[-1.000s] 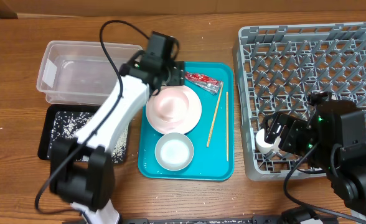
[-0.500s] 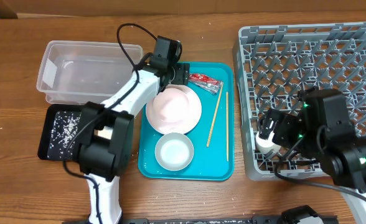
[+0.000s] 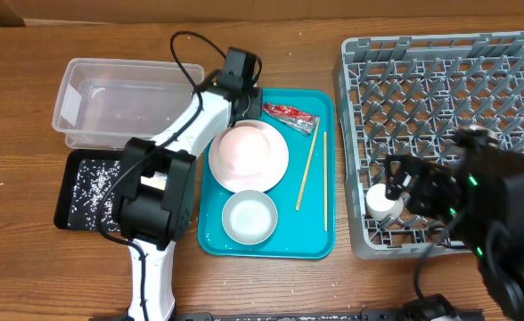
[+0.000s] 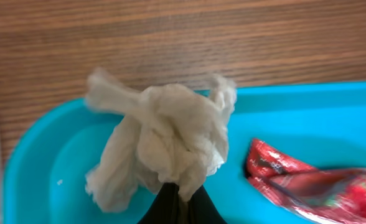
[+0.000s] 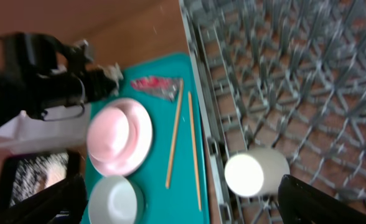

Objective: Sort waste into correct bins and load items into the dishwasher
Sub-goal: 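Pick up the white tissue with the left gripper and drop it in the clear bin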

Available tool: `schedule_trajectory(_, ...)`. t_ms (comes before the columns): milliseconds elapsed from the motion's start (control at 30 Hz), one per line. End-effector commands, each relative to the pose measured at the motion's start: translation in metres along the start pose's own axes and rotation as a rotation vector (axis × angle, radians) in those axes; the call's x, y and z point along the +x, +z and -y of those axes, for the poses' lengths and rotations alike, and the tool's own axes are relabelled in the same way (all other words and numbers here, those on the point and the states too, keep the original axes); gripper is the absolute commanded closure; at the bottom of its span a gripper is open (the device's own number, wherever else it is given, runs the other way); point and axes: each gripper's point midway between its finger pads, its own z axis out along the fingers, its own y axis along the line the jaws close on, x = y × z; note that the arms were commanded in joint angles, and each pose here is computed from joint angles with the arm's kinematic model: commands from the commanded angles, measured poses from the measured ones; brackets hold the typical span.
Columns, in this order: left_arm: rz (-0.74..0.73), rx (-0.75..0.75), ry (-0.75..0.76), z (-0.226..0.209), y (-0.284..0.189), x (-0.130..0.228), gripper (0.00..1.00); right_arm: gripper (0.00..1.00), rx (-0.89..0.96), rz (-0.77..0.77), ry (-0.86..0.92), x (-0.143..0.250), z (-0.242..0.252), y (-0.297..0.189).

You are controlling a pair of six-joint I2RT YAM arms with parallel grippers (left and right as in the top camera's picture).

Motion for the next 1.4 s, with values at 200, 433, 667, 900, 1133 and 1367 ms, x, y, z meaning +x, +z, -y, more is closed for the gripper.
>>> schedule_trajectory(200,0.014,-0.142,-0.173,-0.026,-0.114,-0.039,0.96,0.0,0.008,0.088,-0.002,-0.009,0.006,-0.023)
schedule_trajectory(433,-0.052,-0.367,-0.398,-0.108,-0.149,-0.013,0.96,0.0,0.021,0.065,-0.003,-0.003,0.009,-0.023)
schedule_trajectory(667,-0.093,-0.095,-0.354,-0.078,-0.137,-0.022,0.54,0.0,0.031,0.048,-0.004,0.001,0.012,-0.023)
schedule_trajectory(900,0.066,0.18,0.178,0.042,-0.127,-0.053,0.11,0.0,0.045,0.025,-0.005,0.007,0.015,-0.023)
schedule_trajectory(1133,0.083,0.063,0.359,0.098,-0.067,-0.033,0.1,0.0,0.049,0.018,-0.004,0.009,0.016,-0.023)
schedule_trajectory(1367,-0.037,0.158,-0.099,0.127,-0.027,-0.001,0.23,0.0,0.051,0.015,-0.005,0.01,0.017,-0.023)
